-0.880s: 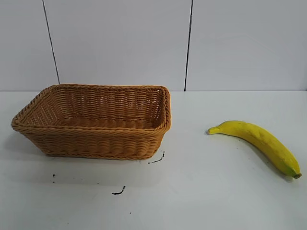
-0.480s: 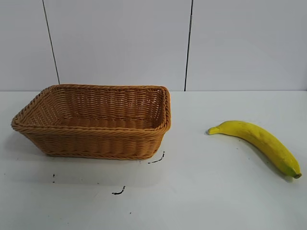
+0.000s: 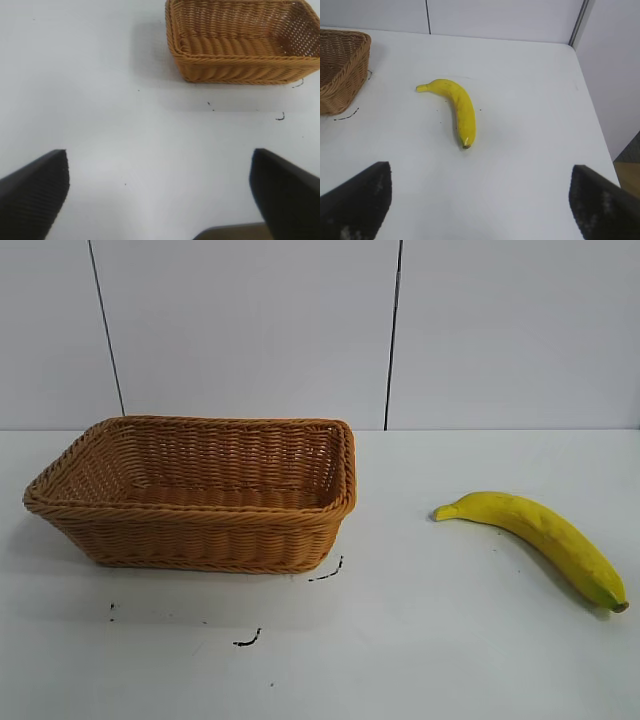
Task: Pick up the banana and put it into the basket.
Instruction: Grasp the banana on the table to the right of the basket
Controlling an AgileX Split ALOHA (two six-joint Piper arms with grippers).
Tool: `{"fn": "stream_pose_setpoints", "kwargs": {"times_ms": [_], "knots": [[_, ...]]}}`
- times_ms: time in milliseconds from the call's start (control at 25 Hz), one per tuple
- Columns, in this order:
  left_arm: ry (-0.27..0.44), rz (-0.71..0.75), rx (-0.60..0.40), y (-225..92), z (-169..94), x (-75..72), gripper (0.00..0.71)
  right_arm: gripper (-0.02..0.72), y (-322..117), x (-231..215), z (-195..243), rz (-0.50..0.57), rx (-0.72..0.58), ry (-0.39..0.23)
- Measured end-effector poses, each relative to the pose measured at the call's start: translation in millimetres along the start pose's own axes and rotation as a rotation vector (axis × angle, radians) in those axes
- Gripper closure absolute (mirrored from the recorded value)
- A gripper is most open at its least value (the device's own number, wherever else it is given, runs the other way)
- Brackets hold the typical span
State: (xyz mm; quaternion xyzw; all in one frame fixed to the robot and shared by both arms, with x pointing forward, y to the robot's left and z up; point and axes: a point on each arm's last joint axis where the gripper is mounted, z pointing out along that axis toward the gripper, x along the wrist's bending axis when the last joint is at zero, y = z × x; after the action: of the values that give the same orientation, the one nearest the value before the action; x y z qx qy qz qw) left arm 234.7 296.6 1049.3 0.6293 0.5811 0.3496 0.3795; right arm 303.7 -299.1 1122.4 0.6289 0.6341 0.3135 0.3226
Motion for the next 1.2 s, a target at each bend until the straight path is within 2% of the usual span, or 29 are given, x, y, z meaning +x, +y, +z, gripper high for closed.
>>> {"fn": "stream_pose_setpoints", "kwargs": {"times_ms": [160, 240, 560, 920, 1200], "knots": [[0.0, 0.0, 0.0, 0.0, 0.0, 0.0, 0.015, 0.014, 31.8, -1.1, 22.4, 0.001, 0.087, 0.002], [0.0, 0.0, 0.0, 0.0, 0.0, 0.0, 0.015, 0.014, 59.9, -2.2, 55.0, -0.001, 0.187, 0.005], [0.0, 0.0, 0.0, 0.0, 0.0, 0.0, 0.015, 0.014, 107.2, -4.6, 158.5, -0.038, 0.43, 0.021], [0.0, 0.0, 0.0, 0.0, 0.0, 0.0, 0.015, 0.014, 122.3, -6.0, 262.2, -0.156, 0.606, 0.068], [0.0, 0.0, 0.0, 0.0, 0.0, 0.0, 0.015, 0.014, 115.4, -1.8, 297.4, -0.193, 0.65, 0.139]]}}
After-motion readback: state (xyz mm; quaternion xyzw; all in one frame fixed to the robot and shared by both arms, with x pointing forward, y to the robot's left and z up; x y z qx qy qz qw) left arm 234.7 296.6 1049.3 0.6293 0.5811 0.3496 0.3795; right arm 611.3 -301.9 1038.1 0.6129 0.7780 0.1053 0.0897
